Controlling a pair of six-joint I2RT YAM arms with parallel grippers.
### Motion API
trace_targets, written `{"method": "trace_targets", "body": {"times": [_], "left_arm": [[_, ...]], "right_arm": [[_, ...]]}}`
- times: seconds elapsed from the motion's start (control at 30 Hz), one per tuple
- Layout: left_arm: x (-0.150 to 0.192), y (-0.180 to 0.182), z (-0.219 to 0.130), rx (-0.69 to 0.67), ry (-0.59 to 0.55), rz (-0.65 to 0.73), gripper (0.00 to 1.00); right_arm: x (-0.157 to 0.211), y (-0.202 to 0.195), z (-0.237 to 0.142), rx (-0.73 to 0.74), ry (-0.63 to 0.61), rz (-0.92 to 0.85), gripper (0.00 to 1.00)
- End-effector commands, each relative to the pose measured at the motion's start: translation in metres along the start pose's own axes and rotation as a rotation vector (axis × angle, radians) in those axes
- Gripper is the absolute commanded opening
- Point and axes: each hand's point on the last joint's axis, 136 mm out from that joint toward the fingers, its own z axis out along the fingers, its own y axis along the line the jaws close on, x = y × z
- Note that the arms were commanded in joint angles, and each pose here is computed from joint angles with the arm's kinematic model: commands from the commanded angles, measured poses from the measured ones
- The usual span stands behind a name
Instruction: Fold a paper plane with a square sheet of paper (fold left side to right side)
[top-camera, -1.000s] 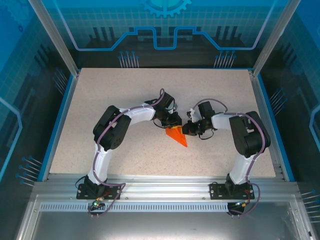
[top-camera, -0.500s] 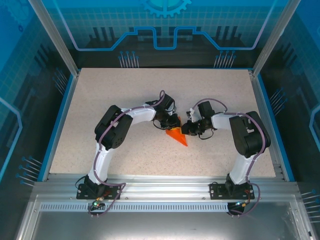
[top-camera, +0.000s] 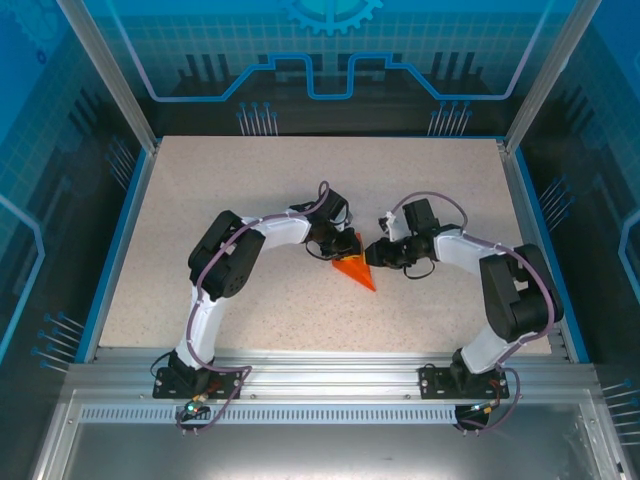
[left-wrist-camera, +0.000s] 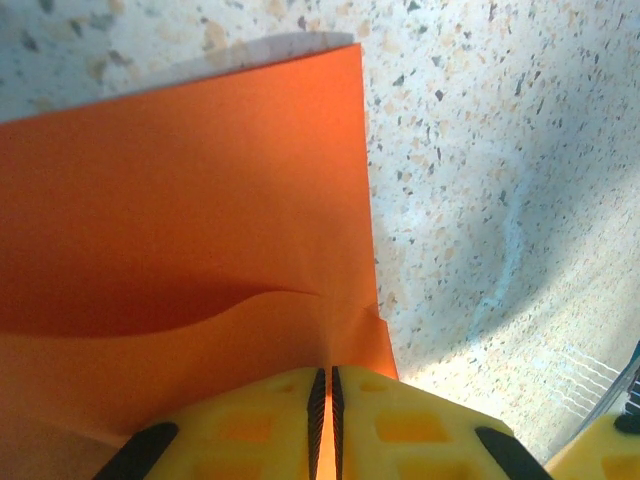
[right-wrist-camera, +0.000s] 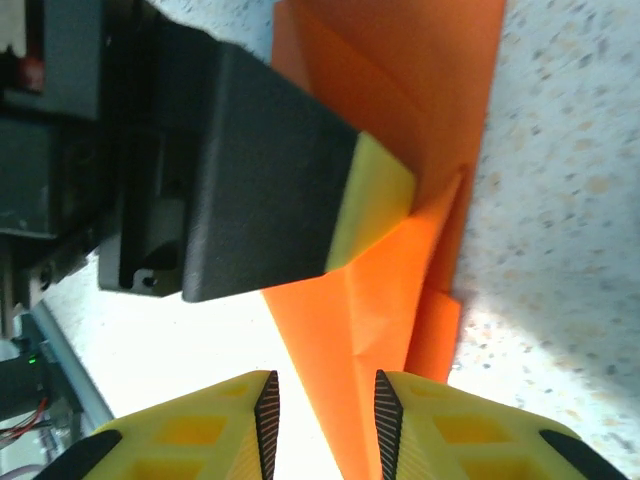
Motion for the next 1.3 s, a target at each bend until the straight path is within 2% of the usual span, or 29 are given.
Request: {"method": "trace_targets", "body": {"times": [0.0, 0.37, 1.27], "left_arm": [[0.018, 0.038, 0.014, -0.109, 0.043, -0.043, 0.17], [0.018, 0.039, 0.013, -0.113, 0.042, -0.042, 0.17], [0.017, 0.045, 0.015, -0.145, 0.044, -0.039, 0.16]], "right_arm": [[0.015, 0.01, 0.009, -0.082, 0.062, 0.038, 0.32], [0.036, -0.001, 0.031, -0.065, 0.148, 0.061, 0.31], [0.111, -0.036, 0.026, 0.177, 0.358, 0.163, 0.19]]}}
